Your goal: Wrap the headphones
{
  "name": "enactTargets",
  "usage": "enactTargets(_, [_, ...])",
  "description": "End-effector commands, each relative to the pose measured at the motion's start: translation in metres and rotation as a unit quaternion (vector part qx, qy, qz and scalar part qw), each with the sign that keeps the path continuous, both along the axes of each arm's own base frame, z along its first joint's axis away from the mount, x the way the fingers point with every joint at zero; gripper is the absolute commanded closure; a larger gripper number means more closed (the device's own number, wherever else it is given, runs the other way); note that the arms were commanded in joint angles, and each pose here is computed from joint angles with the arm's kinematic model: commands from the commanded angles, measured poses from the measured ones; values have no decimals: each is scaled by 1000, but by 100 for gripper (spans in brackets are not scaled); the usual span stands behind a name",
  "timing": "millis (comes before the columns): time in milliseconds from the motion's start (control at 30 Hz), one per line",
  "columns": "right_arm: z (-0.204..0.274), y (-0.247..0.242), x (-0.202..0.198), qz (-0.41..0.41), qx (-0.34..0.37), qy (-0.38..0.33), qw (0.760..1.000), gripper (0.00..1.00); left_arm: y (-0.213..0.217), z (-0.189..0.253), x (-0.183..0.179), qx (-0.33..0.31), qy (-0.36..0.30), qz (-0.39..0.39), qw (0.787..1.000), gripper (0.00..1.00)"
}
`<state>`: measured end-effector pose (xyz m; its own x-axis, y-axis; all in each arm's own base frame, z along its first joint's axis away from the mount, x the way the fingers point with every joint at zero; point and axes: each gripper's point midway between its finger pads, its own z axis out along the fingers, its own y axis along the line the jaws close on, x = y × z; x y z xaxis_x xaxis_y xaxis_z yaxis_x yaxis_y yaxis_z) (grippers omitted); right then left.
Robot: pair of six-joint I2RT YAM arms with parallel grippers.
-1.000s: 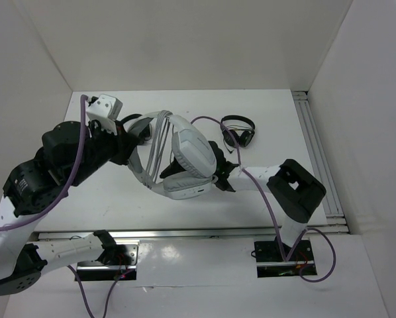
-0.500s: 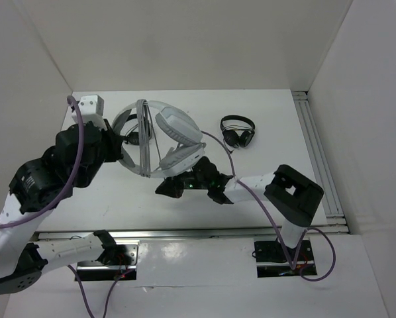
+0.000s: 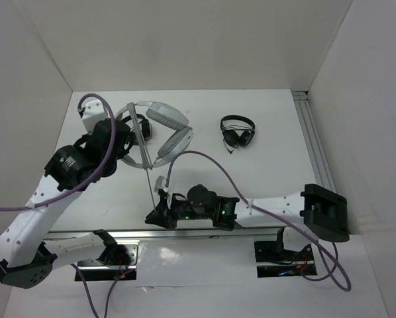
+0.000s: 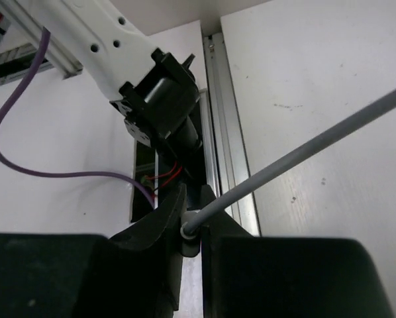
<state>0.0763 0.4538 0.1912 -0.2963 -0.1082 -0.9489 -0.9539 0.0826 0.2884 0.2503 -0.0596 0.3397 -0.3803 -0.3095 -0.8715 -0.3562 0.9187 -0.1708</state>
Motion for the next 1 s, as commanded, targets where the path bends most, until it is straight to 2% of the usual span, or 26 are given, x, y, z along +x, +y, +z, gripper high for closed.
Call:
enactTargets(0, [22,-10,-13,-34,-25,-68,997,100,7,13,27,-38,-66,64,995,100])
enactTargets(233, [31,-28,0,-97,-119,-133,979,100,-10,-50,45,53,43,-5,998,100])
enactTargets(367, [32,-45,16,-136,-178,-182,957,100,-48,-90,49,69,88,-147,983,100])
enactTargets(467, [39,-59,27,-157,-208,-210,942,100,-54,-109,45,85,111,-187,972,100])
enactTargets(567, [51,-67,30,-157,-218,-230,936,96,-74,-125,35,78,140,-265,951,100])
enactTargets(600, [50,-70,30,-155,-225,-231,934,96,-87,-134,28,65,158,-305,937,100])
enactTargets(733, [59,-73,35,-156,-240,-250,925,95,-109,-166,4,75,211,-387,894,100])
enactTargets(800, [48,-74,39,-155,-267,-264,914,95,-118,-173,-5,77,220,-414,880,100])
enactTargets(867, [50,-76,42,-165,-281,-276,904,95,-131,-185,-19,70,243,-450,857,100])
enactTargets(967, [46,-82,50,-183,-299,-290,891,95,-141,-194,-32,73,264,-471,839,100])
